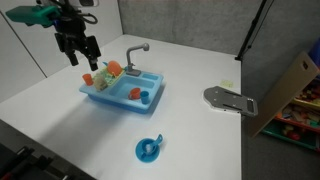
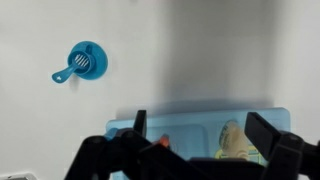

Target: Pick up the detergent and put it on the table

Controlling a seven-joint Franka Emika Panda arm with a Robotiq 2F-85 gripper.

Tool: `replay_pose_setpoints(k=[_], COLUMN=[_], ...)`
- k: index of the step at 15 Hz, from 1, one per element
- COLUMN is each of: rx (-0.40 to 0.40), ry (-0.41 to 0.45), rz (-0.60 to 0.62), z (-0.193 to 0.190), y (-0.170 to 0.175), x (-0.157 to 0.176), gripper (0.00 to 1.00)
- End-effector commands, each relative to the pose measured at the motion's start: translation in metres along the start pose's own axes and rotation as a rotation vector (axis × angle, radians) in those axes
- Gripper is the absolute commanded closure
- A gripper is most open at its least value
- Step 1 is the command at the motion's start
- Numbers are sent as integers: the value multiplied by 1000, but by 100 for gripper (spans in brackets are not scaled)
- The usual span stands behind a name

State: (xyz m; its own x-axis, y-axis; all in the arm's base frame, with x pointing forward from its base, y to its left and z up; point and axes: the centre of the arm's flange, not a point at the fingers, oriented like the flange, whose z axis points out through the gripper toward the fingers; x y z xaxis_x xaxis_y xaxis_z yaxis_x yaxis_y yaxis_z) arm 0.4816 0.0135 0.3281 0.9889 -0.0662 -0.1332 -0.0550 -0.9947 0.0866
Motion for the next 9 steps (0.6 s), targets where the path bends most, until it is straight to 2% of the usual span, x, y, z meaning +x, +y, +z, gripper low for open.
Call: replay_pose_setpoints(k=[1,5,9], rx=[25,61,89], ry=[50,94,92], rz=[-21,-31,-13], z=[4,12,25], y=[-21,-43,-54], x=[9,21,39], gripper=[0,0,0])
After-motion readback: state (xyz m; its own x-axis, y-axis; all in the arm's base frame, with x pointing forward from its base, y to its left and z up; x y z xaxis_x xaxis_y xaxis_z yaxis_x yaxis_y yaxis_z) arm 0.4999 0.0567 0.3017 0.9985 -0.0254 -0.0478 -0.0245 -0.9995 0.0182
